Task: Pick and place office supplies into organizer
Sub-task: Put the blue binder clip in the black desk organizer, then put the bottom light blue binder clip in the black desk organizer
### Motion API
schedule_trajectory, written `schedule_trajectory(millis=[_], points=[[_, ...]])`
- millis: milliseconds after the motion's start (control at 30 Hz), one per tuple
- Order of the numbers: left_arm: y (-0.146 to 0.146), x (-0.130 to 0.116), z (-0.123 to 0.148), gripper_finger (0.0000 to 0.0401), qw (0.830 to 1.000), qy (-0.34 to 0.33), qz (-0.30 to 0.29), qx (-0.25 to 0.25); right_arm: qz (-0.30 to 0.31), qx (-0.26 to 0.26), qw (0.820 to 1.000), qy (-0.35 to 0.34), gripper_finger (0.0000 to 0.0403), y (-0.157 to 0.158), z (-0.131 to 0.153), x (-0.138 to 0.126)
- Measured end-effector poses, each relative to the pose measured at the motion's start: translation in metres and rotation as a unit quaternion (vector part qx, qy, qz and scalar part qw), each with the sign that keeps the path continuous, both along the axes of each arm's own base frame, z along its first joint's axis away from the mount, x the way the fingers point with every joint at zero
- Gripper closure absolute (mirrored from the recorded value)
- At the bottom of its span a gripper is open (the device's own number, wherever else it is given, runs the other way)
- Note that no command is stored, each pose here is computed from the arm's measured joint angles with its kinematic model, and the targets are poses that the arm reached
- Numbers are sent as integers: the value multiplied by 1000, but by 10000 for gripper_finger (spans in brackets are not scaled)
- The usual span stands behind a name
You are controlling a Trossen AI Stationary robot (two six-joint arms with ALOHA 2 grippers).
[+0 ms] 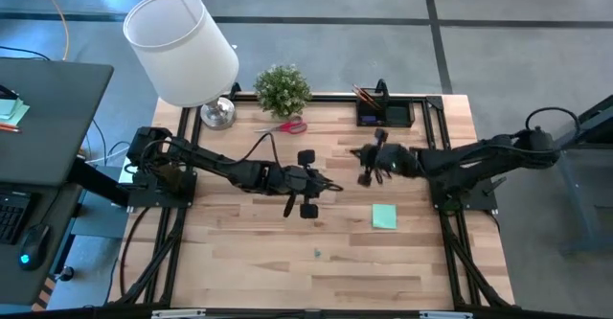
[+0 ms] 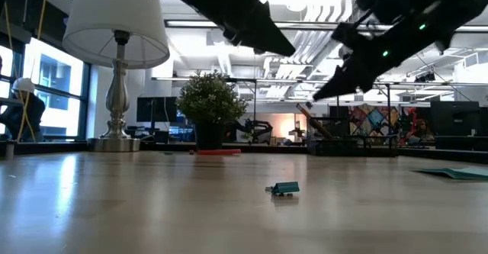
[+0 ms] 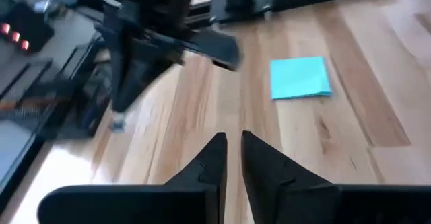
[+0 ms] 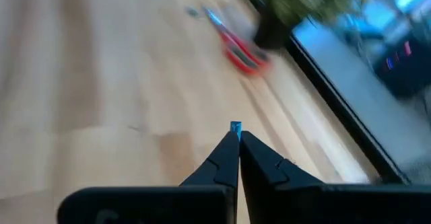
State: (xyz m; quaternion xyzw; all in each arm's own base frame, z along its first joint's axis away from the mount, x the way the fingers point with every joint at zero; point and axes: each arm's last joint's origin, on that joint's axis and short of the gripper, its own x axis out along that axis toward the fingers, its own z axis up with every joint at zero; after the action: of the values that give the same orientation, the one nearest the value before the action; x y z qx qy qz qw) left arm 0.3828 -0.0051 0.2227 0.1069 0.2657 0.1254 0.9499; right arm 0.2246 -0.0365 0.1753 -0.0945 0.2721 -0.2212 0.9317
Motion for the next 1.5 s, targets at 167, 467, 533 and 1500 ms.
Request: schedule_trajectory(millis=[167,467,533,1500], points=[[-1,-2,-3,356,1000,15,5,-16,-79,78,994,-5,402,-56,-5,-18],[-2,-3,-6,360,999,27,-10,-34,-163,126,978,-42,403,-116,-5,-57],[-2,-3,-6,361,999,27,-10,-34,-181,126,974,-45,403,-123,-5,-63],[-15,-7,-11,361,966,69,-204,-142,-173,178,965,-81,272,-135,-4,-77]])
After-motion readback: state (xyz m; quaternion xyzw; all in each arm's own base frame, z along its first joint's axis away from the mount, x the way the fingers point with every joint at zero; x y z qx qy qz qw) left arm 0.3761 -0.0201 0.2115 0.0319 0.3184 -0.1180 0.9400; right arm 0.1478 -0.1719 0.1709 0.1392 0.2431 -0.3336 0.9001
